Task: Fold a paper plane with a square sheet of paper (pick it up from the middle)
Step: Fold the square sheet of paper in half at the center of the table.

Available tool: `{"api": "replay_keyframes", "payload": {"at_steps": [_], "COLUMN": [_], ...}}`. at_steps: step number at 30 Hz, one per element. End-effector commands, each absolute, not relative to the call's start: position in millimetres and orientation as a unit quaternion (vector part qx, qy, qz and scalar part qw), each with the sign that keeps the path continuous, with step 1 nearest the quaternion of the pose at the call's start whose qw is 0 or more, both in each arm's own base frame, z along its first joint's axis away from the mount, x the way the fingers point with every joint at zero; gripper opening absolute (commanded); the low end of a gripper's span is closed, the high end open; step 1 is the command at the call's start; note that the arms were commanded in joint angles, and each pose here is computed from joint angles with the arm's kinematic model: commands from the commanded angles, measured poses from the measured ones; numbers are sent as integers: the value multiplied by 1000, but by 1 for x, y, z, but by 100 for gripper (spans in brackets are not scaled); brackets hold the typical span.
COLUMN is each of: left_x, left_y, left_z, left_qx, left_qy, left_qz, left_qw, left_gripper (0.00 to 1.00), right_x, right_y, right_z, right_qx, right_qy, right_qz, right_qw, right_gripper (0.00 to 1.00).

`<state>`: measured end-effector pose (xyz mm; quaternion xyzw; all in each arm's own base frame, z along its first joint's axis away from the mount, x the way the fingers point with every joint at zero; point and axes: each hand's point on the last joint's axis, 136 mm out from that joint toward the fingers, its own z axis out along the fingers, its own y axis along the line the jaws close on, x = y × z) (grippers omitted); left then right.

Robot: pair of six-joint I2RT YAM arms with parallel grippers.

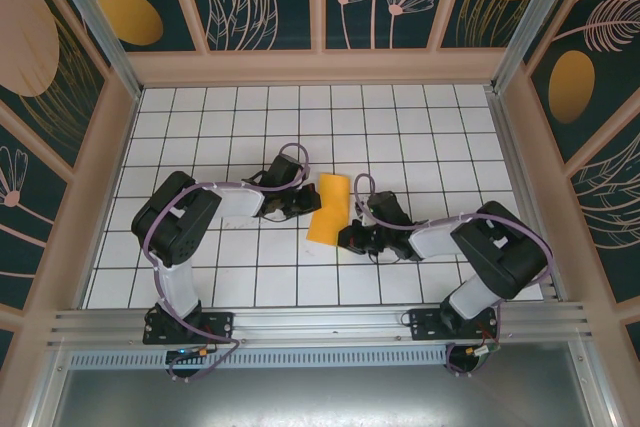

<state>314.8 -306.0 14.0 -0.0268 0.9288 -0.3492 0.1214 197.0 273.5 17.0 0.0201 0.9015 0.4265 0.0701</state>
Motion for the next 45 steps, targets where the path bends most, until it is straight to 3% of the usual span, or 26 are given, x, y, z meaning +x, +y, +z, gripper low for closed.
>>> {"api": "replay_keyframes", "payload": {"at_steps": [1,8,20,28,32,45], "left_x": [294,294,293,292,292,290], "left_y": [-293,-294,-293,-291,-291,-290], "left_z": [-20,-20,-20,-23,-23,-26], "left_qx": [-30,-29,-26,-27,-27,-29], "left_qy": [947,947,948,949,949,950], "left_qz": [-310,-310,-309,-304,-305,-303], "left_qw": [79,79,78,77,75,72], "left_gripper": [0,0,0,0,0,0], "right_x": [187,198,184,257,279,281], "right_y": [267,279,266,260,250,251], "right_z": [7,43,9,81,77,31], "right_qx": [22,-4,12,35,54,53], "right_qy": [913,892,911,873,868,895], "right_qz": [404,442,408,457,459,422], "right_qw": [57,93,59,167,182,136], "right_gripper": [0,0,0,0,0,0]}}
